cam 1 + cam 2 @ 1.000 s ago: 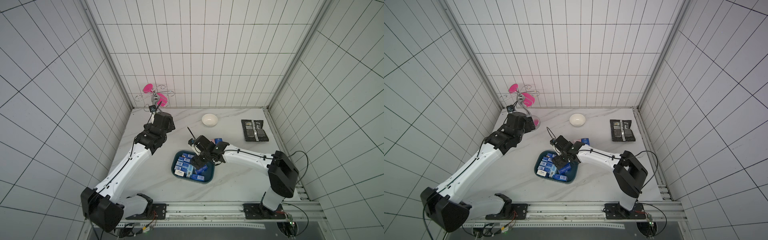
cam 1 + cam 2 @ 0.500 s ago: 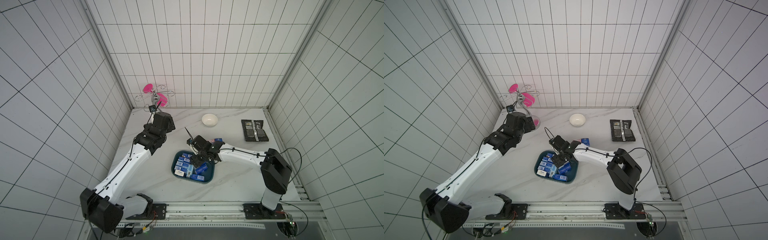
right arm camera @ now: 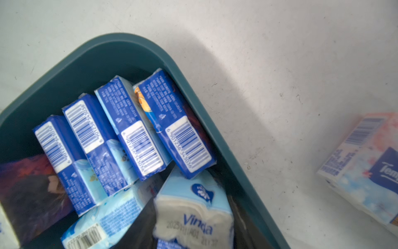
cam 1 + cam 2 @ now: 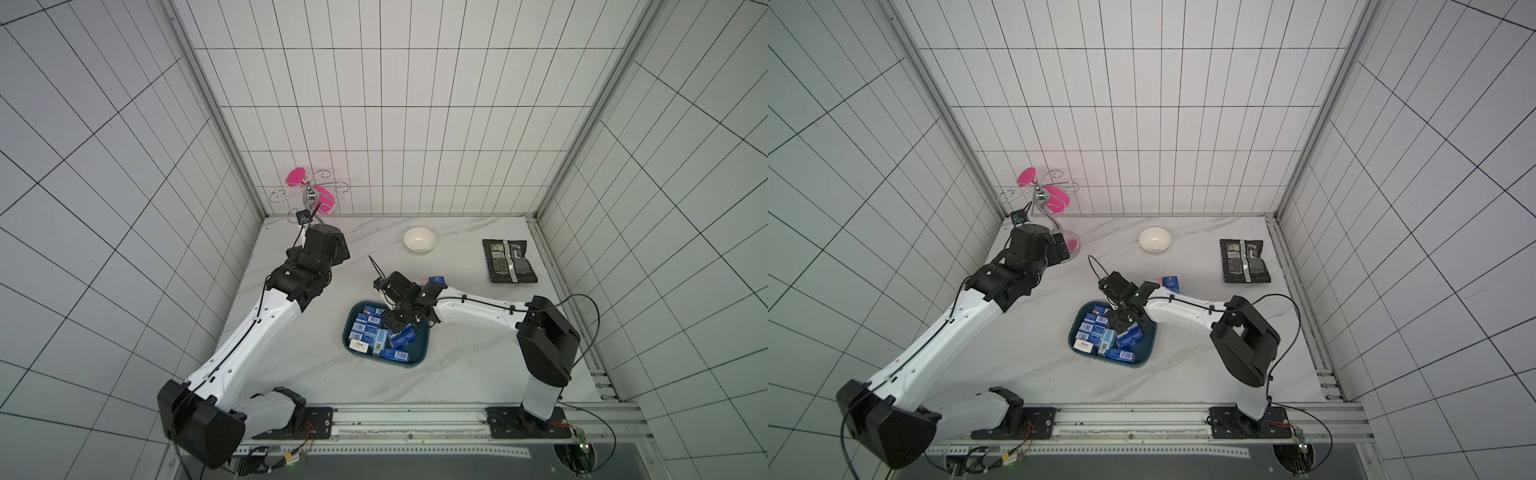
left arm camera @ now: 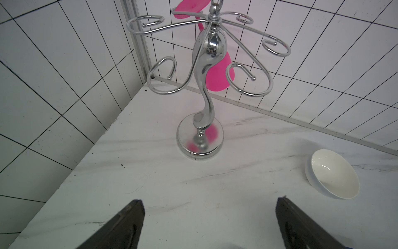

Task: Take the pocket tissues out of the storage box
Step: Pick up the pocket tissues from the storage box.

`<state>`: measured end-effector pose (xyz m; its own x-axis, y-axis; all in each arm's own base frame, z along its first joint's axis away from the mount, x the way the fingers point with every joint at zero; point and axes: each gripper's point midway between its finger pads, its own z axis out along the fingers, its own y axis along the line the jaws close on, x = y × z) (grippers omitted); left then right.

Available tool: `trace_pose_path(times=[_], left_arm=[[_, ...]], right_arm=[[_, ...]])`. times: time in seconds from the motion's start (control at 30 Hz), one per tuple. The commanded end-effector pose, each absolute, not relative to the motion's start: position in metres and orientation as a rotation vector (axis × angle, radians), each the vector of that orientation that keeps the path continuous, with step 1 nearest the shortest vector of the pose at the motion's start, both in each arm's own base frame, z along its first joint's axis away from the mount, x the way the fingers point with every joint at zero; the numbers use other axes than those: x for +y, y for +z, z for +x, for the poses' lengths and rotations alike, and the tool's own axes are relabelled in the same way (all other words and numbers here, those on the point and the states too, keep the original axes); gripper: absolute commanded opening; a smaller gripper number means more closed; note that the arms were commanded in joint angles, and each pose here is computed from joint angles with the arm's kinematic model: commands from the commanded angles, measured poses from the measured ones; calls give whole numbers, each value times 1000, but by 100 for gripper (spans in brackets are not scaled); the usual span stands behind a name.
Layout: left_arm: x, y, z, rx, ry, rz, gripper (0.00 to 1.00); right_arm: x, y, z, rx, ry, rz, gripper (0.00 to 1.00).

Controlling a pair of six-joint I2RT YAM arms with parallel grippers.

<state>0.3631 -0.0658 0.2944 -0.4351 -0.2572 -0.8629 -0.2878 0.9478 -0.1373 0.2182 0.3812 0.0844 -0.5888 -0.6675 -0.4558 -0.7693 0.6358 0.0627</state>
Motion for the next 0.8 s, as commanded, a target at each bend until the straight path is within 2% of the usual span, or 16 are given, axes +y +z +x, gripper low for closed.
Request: trace_pose_path(times=[0.0, 0.2, 0.33, 0.5, 0.63, 0.77], left_arm=[[-65, 299, 362, 2028, 21, -393, 99], [-65, 298, 362, 2032, 19, -393, 98], [-65, 300, 361, 2028, 18, -393, 98], [-63, 302, 359, 2024, 24, -392, 99], [-64, 306, 361, 2024, 20, -389, 98], [-69, 307, 364, 2022, -14, -390, 99]], right_arm=[[382, 126, 220, 2395, 396, -1083, 48], [363, 165, 223, 2335, 381, -1021, 47], [325, 181, 238, 2373, 312, -948, 48], [257, 179, 255, 2479, 274, -769, 47], [204, 160, 246, 2646, 211, -674, 48], [178, 129, 238, 2800, 144, -633, 48]])
